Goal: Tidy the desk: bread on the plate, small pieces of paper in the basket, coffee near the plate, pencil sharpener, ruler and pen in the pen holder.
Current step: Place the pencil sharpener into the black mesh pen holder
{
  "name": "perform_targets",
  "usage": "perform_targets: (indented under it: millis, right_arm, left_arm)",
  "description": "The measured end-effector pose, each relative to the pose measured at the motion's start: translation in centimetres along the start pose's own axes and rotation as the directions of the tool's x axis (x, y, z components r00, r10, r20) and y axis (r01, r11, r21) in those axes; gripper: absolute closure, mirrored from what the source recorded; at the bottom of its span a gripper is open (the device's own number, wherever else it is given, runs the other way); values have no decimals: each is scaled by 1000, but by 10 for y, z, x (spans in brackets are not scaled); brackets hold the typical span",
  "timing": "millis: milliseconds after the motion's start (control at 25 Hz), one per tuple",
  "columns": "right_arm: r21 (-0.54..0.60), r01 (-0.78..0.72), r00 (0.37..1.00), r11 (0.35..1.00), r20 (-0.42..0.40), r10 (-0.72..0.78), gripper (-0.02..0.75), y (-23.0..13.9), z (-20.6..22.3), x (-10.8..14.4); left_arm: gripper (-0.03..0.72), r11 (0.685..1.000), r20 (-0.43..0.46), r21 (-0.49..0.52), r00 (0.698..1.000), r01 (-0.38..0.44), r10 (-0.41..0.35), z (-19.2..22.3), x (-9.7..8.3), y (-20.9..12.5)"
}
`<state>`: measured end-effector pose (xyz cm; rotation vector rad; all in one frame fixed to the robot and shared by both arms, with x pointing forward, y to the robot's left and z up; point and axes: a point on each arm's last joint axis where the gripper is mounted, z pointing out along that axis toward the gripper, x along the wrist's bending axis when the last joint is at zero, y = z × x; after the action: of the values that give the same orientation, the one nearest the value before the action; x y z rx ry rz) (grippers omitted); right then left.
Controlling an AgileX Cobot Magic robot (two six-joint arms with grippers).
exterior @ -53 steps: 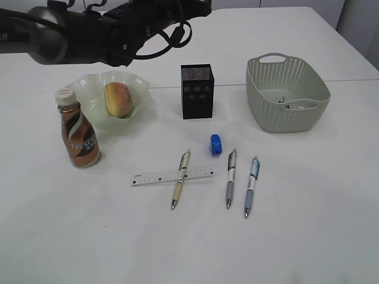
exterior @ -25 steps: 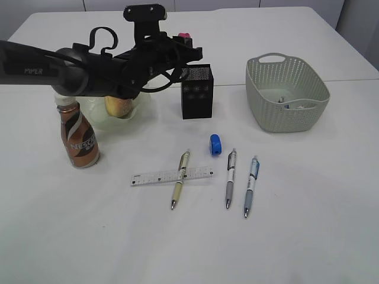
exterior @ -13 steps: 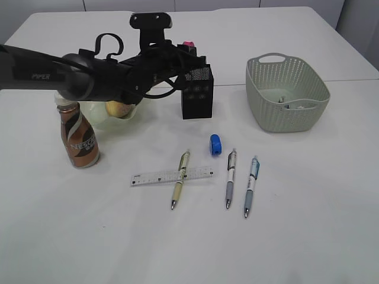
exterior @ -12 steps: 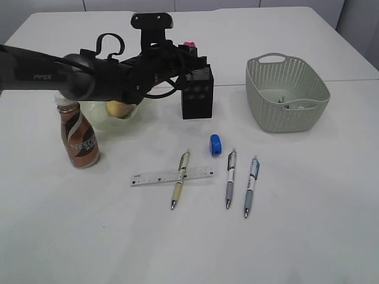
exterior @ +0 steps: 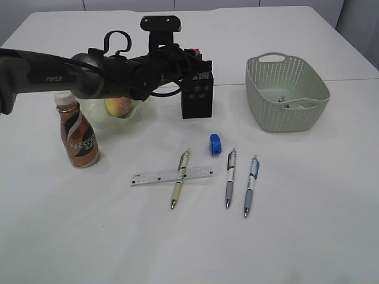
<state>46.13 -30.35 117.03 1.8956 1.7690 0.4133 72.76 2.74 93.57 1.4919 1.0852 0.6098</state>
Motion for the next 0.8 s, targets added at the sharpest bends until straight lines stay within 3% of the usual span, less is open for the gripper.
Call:
perform_targets:
  millis: [800]
  right_arm:
    - [0, 0, 1000, 1000, 0, 0, 164, 0, 0, 0]
  left_arm:
    - [502, 999, -10, 51, 1000, 0, 0, 0, 1, -4]
